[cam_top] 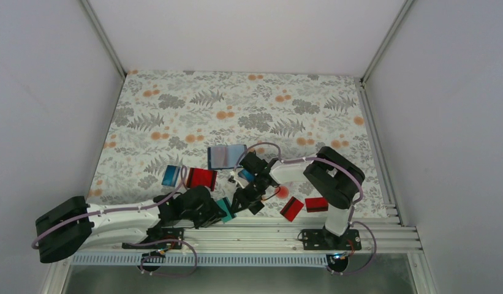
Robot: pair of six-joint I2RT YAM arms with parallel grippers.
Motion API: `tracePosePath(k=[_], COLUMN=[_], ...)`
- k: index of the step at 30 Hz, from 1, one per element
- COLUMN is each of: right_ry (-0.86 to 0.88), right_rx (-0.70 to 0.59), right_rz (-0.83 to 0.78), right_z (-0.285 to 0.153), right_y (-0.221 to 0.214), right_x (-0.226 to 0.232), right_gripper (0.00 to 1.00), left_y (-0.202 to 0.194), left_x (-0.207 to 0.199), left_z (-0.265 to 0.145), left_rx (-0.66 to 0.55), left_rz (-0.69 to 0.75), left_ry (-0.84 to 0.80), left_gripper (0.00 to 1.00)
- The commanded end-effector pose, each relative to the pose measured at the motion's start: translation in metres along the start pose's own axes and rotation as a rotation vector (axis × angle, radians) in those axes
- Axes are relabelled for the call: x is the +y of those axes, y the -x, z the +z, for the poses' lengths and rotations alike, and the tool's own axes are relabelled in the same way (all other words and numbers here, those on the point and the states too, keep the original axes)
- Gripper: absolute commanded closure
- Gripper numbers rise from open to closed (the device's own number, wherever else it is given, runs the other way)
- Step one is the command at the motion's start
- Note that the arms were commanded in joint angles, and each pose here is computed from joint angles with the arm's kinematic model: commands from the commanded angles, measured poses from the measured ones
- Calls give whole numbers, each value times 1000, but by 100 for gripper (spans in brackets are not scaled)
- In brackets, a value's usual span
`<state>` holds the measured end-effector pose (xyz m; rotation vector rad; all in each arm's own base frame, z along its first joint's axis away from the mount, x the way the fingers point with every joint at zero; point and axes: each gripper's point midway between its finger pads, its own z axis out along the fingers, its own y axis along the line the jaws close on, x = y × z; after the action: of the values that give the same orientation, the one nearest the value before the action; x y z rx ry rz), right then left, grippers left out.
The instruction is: Put the credit cards into the card holder
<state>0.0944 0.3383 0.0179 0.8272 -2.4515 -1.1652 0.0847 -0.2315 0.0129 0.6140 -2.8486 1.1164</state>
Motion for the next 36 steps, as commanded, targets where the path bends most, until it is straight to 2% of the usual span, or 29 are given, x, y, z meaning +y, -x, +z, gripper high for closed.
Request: tracePosePath(k=[1,10,28,36], right_ry=[-127,-127,-137,-161], right_rx=[79,87,99,73], right_rz=[91,94,99,84], right_z=[15,16,20,16], right_y=[-30,-31,-32,-27], right_x=[-39,-40,-47,-46], right_gripper=[75,75,75,76], left_y=[30,32,31,26], left_x=[-40,-52,-64,-60], left_z=[-12,-13,-12,-5], left_rx=[-180,-196,-205,-168], left_rz=[56,99,159,212], left_ry=[-106,-77,-52,-28], left_gripper=[76,81,82,82])
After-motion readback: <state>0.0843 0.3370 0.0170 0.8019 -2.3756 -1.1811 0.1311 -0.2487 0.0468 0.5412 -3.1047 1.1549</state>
